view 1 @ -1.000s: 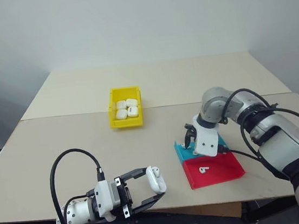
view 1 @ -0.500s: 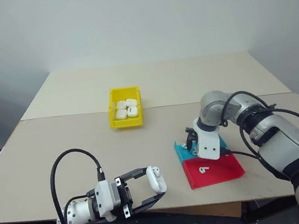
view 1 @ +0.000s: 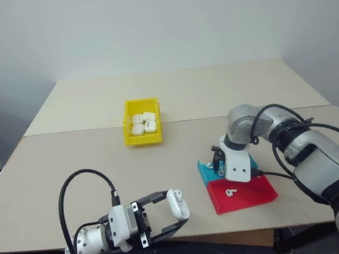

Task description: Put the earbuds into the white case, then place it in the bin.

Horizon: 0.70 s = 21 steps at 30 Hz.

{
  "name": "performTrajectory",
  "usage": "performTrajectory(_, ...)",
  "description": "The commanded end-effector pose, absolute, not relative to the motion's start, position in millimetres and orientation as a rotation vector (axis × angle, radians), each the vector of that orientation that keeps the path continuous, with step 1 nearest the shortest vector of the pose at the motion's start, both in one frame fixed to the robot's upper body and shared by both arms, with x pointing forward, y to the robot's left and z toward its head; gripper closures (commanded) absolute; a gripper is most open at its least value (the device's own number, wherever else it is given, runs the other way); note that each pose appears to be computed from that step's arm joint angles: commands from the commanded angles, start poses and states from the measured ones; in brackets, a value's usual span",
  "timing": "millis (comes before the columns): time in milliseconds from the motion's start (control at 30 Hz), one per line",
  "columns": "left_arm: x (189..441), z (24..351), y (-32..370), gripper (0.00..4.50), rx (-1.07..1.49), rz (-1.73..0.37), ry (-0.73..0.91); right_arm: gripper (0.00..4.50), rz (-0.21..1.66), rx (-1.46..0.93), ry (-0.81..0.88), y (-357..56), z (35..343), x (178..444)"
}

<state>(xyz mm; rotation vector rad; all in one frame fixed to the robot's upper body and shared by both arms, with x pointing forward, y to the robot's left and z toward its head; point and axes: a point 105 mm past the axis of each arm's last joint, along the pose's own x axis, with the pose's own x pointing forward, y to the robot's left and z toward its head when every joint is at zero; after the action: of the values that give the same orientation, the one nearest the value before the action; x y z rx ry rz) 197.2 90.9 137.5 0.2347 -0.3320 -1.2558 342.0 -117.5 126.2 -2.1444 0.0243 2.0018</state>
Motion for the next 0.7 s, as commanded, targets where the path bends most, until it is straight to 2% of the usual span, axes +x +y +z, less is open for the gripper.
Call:
performTrajectory(33,192.7,145.3,88.7,1.76,0.252,-1.264,-0.384,2.3,1.998,-2.162,-0.002,-118.9,129.5,341.6)
performTrajectory(67,192.7,145.3,88.7,1.76,0.252,-1.264,-0.383,2.45,1.997,-2.16,-0.006,-118.5,129.3,341.5)
performTrajectory(633,194.0,145.0,88.8,1.76,0.252,-1.263,-0.384,2.45,1.998,-2.152,-0.028,-115.5,130.1,339.3)
performTrajectory(700,193.9,144.7,88.8,1.76,0.254,-1.263,-0.383,2.82,1.995,-2.155,-0.024,-116.3,129.3,339.9)
